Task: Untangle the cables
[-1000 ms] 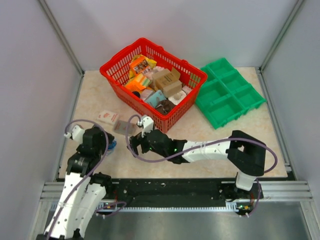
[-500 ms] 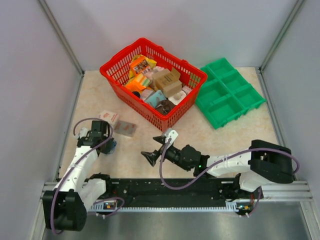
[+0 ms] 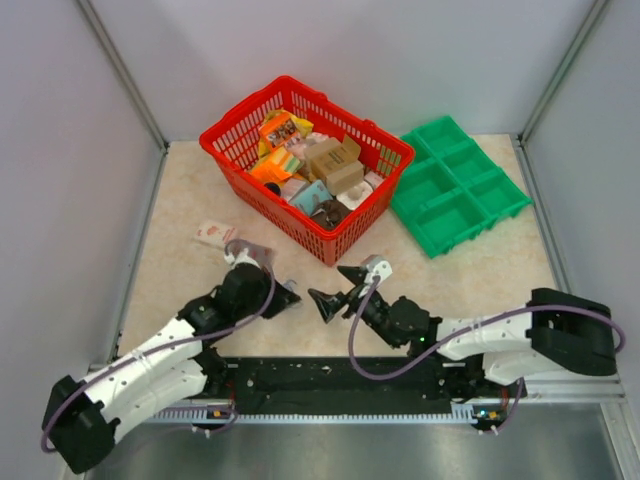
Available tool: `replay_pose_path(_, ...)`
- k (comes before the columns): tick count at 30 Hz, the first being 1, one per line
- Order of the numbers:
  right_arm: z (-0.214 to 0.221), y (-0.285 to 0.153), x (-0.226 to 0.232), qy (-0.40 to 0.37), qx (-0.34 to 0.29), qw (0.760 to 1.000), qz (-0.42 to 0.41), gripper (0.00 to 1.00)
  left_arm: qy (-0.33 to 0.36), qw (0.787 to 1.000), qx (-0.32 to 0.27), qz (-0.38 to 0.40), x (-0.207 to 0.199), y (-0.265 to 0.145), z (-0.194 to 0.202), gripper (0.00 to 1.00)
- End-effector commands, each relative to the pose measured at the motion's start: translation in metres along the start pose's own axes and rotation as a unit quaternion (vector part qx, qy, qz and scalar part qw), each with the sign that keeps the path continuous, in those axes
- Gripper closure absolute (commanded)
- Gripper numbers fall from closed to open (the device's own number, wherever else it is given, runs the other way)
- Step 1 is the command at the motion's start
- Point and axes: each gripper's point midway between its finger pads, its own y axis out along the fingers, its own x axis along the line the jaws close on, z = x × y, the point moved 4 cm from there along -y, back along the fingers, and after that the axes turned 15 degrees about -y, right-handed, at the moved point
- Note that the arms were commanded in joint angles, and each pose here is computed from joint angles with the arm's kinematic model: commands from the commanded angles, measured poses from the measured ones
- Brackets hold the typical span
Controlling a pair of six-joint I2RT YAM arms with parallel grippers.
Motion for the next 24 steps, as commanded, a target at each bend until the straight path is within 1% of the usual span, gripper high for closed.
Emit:
replay_pose_path(1, -0.005, -0.026, -0.017, 0.059, 0.028, 0.997, 0.033, 0.08, 0.027, 0.992, 0.047, 0.112, -0.028, 0.007, 0.043, 1.0)
replay_pose_path(3, 0.002, -0.044, -0.024, 0.092, 0.061, 0.993, 0.04, 0.08, 0.045, 0.989, 0.076, 0.114, -0.031, 0.011, 0.058, 1.0)
replay_pose_path(4, 0.0, -0.054, -0.028, 0.11, 0.063, 0.991, 0.035, 0.07, 0.055, 0.987, 0.086, 0.122, -0.038, 0.014, 0.064, 1.0)
replay_pose_path(5, 0.005, -0.062, -0.029, 0.124, 0.079, 0.989, 0.025, 0.06, 0.067, 0.983, 0.114, 0.128, -0.042, 0.014, 0.075, 1.0)
replay_pose_path(9, 0.023, -0.082, -0.025, 0.181, 0.144, 0.972, -0.039, 0.05, 0.092, 0.968, 0.168, 0.164, -0.063, 0.016, 0.096, 1.0)
replay_pose_path(11, 0.027, -0.089, -0.017, 0.203, 0.158, 0.964, -0.07, 0.07, 0.106, 0.963, 0.175, 0.175, -0.071, 0.015, 0.1, 1.0)
replay_pose_path(14, 0.03, -0.095, -0.001, 0.212, 0.171, 0.953, -0.132, 0.1, 0.129, 0.963, 0.155, 0.178, -0.078, 0.009, 0.095, 1.0)
replay_pose_path(17, 0.049, -0.093, 0.009, 0.195, 0.224, 0.944, -0.146, 0.18, 0.129, 0.962, 0.144, 0.194, -0.08, -0.002, 0.09, 1.0)
replay_pose_path(20, 0.056, -0.084, 0.014, 0.181, 0.214, 0.947, -0.159, 0.26, 0.12, 0.961, 0.147, 0.203, -0.076, -0.01, 0.089, 1.0)
replay_pose_path(24, 0.053, -0.072, 0.006, 0.13, 0.162, 0.967, -0.148, 0.28, 0.107, 0.964, 0.141, 0.2, -0.066, -0.014, 0.085, 1.0)
